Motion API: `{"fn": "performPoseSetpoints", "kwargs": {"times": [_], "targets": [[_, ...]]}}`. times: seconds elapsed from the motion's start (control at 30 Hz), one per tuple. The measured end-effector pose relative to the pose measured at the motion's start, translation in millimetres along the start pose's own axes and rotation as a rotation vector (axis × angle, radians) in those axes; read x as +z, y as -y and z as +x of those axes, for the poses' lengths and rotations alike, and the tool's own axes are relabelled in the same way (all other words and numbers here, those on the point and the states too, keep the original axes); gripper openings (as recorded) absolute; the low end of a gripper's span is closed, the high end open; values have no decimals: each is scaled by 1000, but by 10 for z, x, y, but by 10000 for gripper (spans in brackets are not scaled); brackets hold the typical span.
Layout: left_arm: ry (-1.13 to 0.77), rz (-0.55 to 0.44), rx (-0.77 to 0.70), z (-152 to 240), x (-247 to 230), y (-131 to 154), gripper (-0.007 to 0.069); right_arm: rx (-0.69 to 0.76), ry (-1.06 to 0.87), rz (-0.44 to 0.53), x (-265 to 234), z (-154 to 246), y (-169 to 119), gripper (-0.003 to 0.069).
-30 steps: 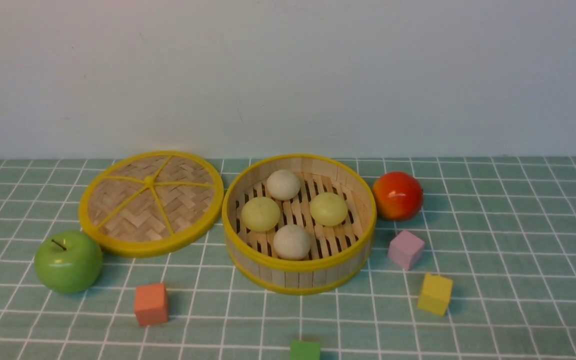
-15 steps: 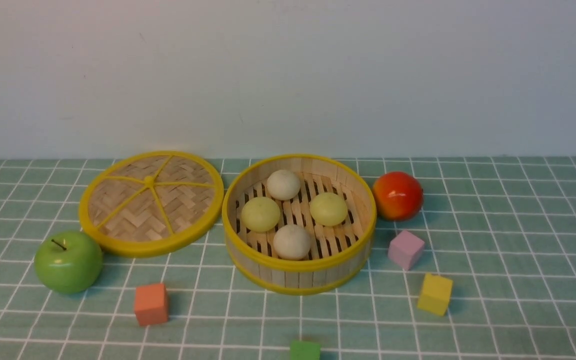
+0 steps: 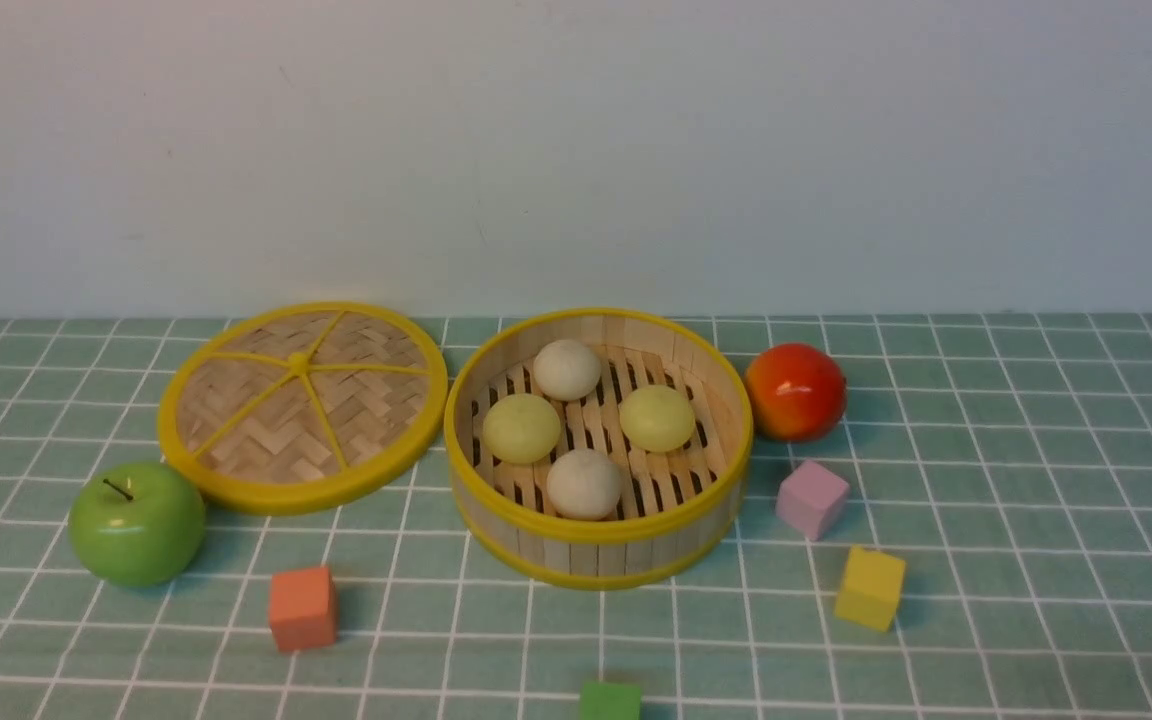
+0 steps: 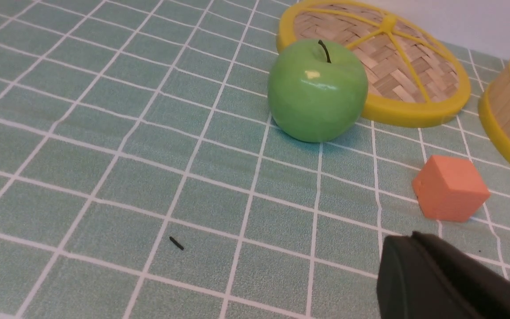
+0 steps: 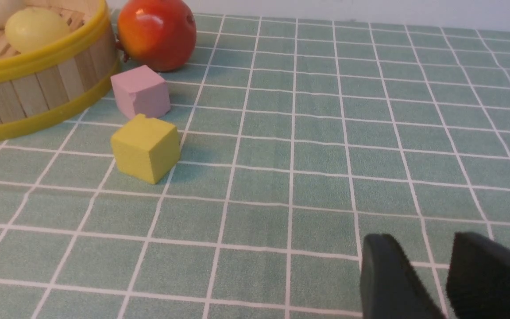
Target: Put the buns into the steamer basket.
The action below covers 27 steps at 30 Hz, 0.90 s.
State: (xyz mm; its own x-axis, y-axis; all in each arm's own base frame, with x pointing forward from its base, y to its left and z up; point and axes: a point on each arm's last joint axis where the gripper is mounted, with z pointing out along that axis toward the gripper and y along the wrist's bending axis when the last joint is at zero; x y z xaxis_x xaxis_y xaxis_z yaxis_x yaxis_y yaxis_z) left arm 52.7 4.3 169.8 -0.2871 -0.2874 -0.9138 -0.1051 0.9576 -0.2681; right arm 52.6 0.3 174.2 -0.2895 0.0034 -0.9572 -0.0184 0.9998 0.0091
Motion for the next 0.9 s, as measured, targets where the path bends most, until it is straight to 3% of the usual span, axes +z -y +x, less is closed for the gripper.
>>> {"fn": "performPoseSetpoints", "kwargs": {"times": [0.9], "targets": [[0, 0, 0, 0, 0, 0, 39, -1, 0, 0, 0, 0, 0, 238]]}}
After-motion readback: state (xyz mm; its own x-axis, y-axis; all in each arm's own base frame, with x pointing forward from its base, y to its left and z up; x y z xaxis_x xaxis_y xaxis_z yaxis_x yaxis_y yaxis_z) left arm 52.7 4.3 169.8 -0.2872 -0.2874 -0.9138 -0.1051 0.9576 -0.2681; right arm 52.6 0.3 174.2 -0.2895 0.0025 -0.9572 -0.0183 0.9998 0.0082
